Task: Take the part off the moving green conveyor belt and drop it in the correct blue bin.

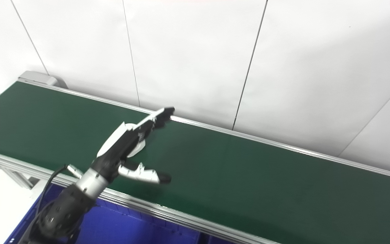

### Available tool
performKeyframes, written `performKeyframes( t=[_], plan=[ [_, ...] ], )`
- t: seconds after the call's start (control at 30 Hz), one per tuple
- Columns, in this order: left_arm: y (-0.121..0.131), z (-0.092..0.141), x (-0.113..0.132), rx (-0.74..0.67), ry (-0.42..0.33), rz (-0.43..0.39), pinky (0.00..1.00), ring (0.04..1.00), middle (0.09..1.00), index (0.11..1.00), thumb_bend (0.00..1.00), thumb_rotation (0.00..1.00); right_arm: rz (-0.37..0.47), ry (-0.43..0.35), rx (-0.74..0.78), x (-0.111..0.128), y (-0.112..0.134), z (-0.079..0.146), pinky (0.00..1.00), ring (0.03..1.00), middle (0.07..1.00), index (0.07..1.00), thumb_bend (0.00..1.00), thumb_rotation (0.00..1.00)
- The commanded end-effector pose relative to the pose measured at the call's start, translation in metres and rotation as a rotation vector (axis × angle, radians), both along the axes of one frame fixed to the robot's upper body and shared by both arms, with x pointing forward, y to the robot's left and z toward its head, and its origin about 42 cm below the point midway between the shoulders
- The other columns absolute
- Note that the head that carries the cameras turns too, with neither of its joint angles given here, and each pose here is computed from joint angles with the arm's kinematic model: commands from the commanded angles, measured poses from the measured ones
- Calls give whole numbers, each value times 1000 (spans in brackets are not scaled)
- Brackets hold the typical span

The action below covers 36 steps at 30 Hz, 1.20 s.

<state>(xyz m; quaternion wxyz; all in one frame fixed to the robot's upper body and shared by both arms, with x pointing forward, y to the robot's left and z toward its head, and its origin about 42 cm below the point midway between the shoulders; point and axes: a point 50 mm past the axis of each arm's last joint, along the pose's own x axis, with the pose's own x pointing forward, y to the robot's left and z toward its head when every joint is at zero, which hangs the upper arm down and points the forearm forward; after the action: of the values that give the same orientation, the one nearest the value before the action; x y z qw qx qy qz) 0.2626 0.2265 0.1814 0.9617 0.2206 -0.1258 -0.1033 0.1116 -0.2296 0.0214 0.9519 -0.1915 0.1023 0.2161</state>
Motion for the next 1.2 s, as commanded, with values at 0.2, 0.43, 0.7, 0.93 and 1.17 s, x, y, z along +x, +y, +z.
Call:
performKeyframes(
  t=[0.2, 0.43, 0.7, 0.93, 1.17],
  plan=[
    [-9, -7, 54, 166, -39, 216, 821, 941, 979, 927, 854, 270, 22, -92, 52, 8, 2, 13, 668, 727, 787, 805, 953, 164],
    [-5, -25, 88, 483, -40, 356, 988, 1000, 1000, 935, 883, 293, 27, -90, 54, 7, 2, 17, 708, 812, 797, 826, 916, 191],
    [-2, -46, 100, 698, 32, 423, 1000, 1000, 1000, 919, 908, 272, 24, -92, 51, 5, 3, 21, 728, 823, 804, 834, 895, 207],
    [2, -59, 99, 818, 53, 424, 1000, 1000, 1000, 907, 922, 243, 24, -96, 42, 4, 2, 26, 769, 814, 796, 834, 885, 186],
    [1, -74, 90, 898, 231, 354, 1000, 1000, 1000, 876, 895, 220, 23, -118, 47, 4, 2, 29, 732, 809, 785, 831, 891, 214]
  ],
)
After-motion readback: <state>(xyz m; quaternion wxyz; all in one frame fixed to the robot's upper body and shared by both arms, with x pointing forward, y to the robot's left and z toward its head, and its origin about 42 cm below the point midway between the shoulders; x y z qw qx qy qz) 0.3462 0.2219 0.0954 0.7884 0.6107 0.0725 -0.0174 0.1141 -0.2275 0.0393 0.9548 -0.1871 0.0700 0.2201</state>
